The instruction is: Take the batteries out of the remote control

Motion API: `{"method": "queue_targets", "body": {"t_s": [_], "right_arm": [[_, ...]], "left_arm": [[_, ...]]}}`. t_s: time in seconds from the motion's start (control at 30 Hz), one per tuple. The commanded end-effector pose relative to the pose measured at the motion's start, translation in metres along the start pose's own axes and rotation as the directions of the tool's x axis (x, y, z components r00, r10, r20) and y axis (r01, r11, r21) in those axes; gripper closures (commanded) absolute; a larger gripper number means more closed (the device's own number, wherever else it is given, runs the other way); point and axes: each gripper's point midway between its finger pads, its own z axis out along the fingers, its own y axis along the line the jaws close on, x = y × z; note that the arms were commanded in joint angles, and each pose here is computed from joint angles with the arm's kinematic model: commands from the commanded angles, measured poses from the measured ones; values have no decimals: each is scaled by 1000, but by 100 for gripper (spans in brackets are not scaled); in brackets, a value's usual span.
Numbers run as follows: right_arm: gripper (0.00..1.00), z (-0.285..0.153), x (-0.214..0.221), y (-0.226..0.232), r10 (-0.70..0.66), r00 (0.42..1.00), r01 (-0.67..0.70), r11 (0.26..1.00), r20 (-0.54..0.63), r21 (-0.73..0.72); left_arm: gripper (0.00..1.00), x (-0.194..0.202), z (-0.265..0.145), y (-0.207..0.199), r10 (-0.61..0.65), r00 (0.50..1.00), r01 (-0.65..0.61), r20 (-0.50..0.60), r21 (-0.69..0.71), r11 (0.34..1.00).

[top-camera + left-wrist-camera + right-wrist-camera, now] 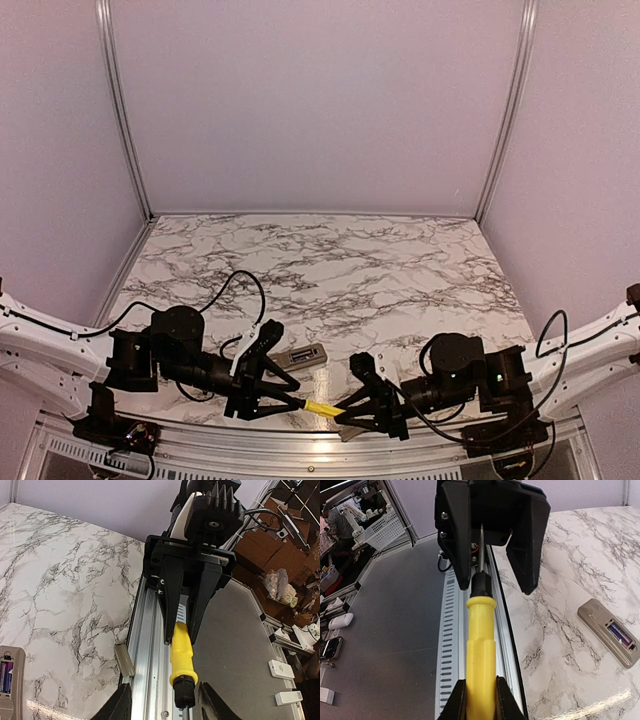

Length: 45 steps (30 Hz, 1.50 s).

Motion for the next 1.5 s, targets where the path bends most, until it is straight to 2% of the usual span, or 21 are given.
{"method": "queue_targets", "body": {"t_s": [0.0, 0.33, 0.57, 0.73, 0.83, 0.87, 0.9, 0.93, 0.97, 1.0, 1.03, 1.13, 1.37, 1.47], "right_arm": [[100, 3, -21, 5, -28, 999, 28, 1000, 42, -5], [100, 4, -24, 4, -32, 998, 32, 999, 45, 0], [100, 5, -22, 4, -28, 999, 29, 1000, 39, -2], [100, 6, -22, 3, -24, 999, 24, 1000, 41, 5], [100, 4, -25, 0, -19, 998, 18, 1000, 55, 21], [92, 3, -26, 0, -21, 998, 20, 1000, 62, 21], [76, 2, -28, 1, -20, 997, 19, 1000, 73, 21], [54, 1, -29, 0, -16, 997, 14, 1000, 82, 27], [40, 0, -31, -1, -15, 995, 12, 999, 94, 36], [28, -2, -33, -2, -12, 994, 8, 999, 110, 39], [21, -3, -35, -3, -11, 992, 5, 999, 126, 45], [10, -7, -43, -6, 2, 982, -13, 998, 189, 59], [4, -9, -61, -4, 21, 949, -37, 998, 315, 45], [1, -8, -71, -8, -7, 934, -47, 988, 356, 145]], "left_arm": [[54, -10, 4, -8, 32, 999, -32, 18, 27, 999], [66, -7, 8, -9, 28, 1000, -28, 4, 37, 999], [83, -6, 11, -9, 27, 1000, -27, -5, 35, 999], [100, -7, 11, -8, 23, 1000, -23, -3, 26, 999], [100, -9, 9, -5, 19, 1000, -19, 6, 4, 1000], [100, -11, 9, -5, 18, 1000, -18, 11, -1, 1000], [100, -12, 8, -5, 19, 1000, -19, 17, -4, 1000], [100, -13, 7, -5, 19, 1000, -19, 20, -7, 1000], [100, -14, 6, -4, 18, 999, -18, 26, -12, 1000], [100, -16, 4, -4, 17, 999, -16, 34, -19, 1000], [100, -17, 3, -3, 17, 999, -16, 42, -29, 999], [100, -22, -2, -2, 14, 998, -11, 68, -46, 999], [100, -37, -17, 0, 1, 989, 12, 150, -85, 996], [100, -43, -23, 2, -1, 983, 22, 183, -110, 994]]}}
